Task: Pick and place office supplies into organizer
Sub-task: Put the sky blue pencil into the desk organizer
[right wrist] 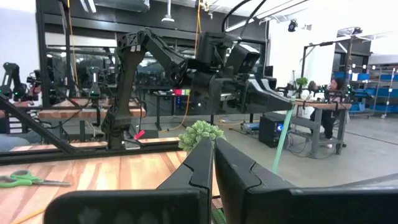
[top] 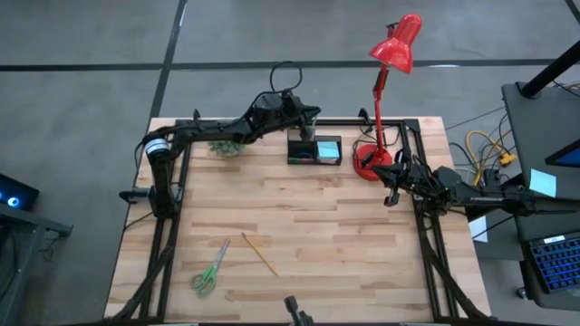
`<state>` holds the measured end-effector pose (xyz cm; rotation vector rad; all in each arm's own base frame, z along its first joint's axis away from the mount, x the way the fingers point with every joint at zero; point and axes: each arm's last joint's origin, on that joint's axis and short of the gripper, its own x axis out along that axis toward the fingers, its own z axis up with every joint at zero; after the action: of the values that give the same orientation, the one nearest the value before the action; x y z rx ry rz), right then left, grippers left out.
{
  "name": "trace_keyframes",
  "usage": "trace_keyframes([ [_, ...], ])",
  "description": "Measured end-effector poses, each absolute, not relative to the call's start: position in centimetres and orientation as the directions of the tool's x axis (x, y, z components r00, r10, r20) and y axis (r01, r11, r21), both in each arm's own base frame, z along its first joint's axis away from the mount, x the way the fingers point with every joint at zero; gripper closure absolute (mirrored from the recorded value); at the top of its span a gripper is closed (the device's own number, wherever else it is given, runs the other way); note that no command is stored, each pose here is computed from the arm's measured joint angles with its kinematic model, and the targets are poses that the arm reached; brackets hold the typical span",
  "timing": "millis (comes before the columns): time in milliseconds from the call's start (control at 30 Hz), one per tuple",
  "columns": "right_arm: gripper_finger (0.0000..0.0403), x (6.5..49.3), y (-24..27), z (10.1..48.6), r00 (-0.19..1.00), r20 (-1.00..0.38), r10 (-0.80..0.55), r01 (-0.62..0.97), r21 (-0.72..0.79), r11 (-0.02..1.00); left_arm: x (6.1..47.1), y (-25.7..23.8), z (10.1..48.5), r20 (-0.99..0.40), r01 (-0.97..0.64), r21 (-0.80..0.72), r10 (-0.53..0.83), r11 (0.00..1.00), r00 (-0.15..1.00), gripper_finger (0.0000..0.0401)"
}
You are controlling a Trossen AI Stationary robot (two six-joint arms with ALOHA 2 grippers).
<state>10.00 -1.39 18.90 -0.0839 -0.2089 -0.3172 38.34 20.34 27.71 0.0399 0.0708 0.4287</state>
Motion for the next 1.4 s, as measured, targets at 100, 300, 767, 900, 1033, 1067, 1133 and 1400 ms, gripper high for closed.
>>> trace_keyframes([
  [100, 0.0394, 10.0, -1.4, 18.9, 0.929, 0.217, -0.301, 0.318, -0.049, 0.947, 38.1, 20.3, 27.2, -0.038, -0.416, 0.054, 0.419, 0.908, 0.907, 0.0393],
  [300, 0.0394, 10.0, -1.4, 18.9, 0.929, 0.217, -0.301, 0.318, -0.049, 0.947, 37.8, 20.2, 26.6, 0.003, -0.424, 0.031, 0.424, 0.905, 0.906, 0.0393],
  [767, 0.0394, 10.0, -1.4, 18.9, 0.929, 0.217, -0.301, 0.318, -0.048, 0.947, 37.2, 20.4, 26.0, 0.032, -0.439, 0.007, 0.438, 0.899, 0.898, 0.0393],
  [900, 0.0394, 10.0, -1.4, 18.9, 0.929, 0.217, -0.301, 0.318, -0.048, 0.947, 37.1, 20.3, 25.5, 0.015, -0.438, 0.006, 0.438, 0.899, 0.899, 0.0393],
  [1033, 0.0394, 10.0, -1.4, 18.9, 0.929, 0.218, -0.301, 0.318, -0.048, 0.947, 36.7, 20.4, 24.8, 0.006, -0.444, 0.006, 0.444, 0.896, 0.896, 0.0393],
  [1067, 0.0394, 10.0, -1.4, 18.9, 0.928, 0.218, -0.301, 0.318, -0.048, 0.947, 36.6, 20.4, 24.7, 0.009, -0.446, 0.005, 0.446, 0.895, 0.895, 0.0393],
  [1133, 0.0394, 10.0, -1.4, 18.9, 0.928, 0.218, -0.301, 0.318, -0.048, 0.947, 36.6, 20.4, 24.5, 0.007, -0.448, 0.005, 0.448, 0.894, 0.894, 0.0393],
  [1400, 0.0394, 10.0, -1.4, 18.9, 0.928, 0.220, -0.301, 0.316, -0.039, 0.948, 36.5, 20.3, 24.3, 0.002, -0.448, 0.005, 0.448, 0.894, 0.894, 0.0393],
])
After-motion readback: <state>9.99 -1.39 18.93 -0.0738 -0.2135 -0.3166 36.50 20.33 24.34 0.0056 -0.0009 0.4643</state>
